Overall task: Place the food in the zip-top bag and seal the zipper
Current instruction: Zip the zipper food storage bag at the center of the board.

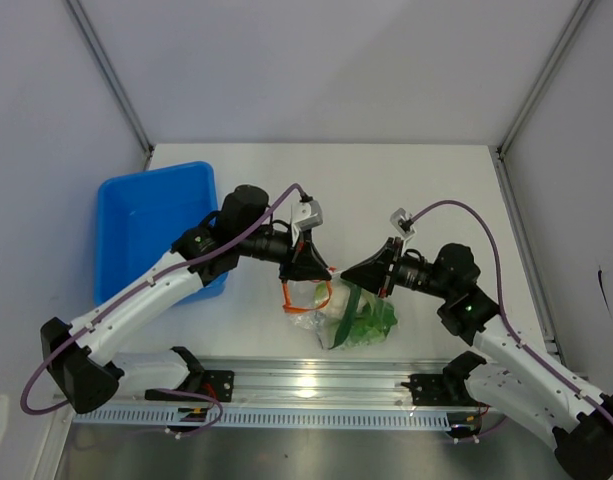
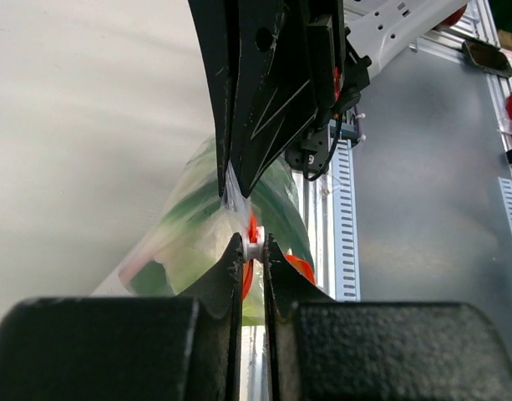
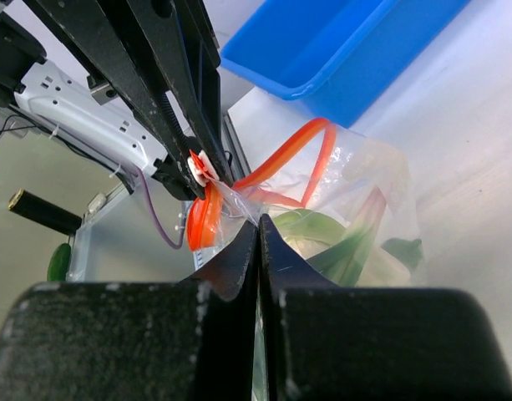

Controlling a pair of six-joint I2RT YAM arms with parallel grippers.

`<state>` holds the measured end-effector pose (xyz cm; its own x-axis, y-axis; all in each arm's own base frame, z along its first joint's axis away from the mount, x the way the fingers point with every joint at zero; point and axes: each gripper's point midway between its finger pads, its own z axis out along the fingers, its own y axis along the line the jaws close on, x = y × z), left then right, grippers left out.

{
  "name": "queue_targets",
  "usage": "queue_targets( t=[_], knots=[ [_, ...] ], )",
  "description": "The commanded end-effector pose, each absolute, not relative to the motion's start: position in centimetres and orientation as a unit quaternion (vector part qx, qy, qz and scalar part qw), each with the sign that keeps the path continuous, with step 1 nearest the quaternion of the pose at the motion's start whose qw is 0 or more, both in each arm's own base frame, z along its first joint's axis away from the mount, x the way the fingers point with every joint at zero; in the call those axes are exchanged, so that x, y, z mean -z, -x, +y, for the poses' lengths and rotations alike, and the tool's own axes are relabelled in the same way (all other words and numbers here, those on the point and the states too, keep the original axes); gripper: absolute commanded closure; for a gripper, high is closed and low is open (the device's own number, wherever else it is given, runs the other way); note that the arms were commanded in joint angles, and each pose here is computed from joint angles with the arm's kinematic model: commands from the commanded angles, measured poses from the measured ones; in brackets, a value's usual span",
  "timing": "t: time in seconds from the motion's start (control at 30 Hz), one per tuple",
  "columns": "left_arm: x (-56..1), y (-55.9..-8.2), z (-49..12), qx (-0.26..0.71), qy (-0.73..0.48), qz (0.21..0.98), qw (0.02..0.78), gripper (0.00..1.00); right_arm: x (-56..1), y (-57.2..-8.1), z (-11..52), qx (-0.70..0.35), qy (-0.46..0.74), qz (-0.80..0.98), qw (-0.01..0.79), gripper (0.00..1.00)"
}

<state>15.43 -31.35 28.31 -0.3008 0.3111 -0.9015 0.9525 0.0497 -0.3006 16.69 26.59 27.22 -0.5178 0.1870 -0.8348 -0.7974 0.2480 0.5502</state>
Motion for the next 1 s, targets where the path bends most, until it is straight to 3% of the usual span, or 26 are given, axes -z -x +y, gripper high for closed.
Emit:
queue_targets(
  t=[0.0,0.33,0.5,0.53,0.6,0.67,0.77,0.97],
  knots=[
    [-29.0,-13.6,-30.4,0.512,-0.487,0.636,0.310,0.99,-29.9,-18.5,25.6,-0.556,0.208,0.635,0.495,1.00],
    [-29.8,-14.4,-31.7,0.534,-0.472,0.632,0.304,0.99,-31.2,-17.4,26.6,-0.572,0.222,0.622,0.486,1.00],
    [-30.4,-14.9,-32.1,0.534,-0.470,0.633,0.305,0.99,-29.9,-15.2,28.1,-0.572,0.300,0.636,0.423,1.00],
    [-31.0,-15.1,-32.2,0.530,-0.478,0.627,0.313,0.99,-29.6,-15.1,28.2,-0.565,0.317,0.635,0.420,0.98],
    [-31.0,-15.1,-32.2,0.527,-0.482,0.633,0.299,1.00,-28.8,-14.3,28.5,-0.560,0.341,0.646,0.391,0.71],
    [-31.4,-15.0,-32.2,0.525,-0.488,0.632,0.295,0.99,-28.3,-14.1,28.5,-0.546,0.368,0.644,0.389,0.55],
    [-31.3,-14.7,-32.1,0.526,-0.507,0.619,0.289,0.99,-27.7,-13.8,28.5,-0.535,0.390,0.648,0.376,0.51],
    [-30.6,-13.8,-31.4,0.531,-0.521,0.615,0.261,0.99,-26.6,-13.1,28.8,-0.543,0.421,0.642,0.340,0.55]
  ],
)
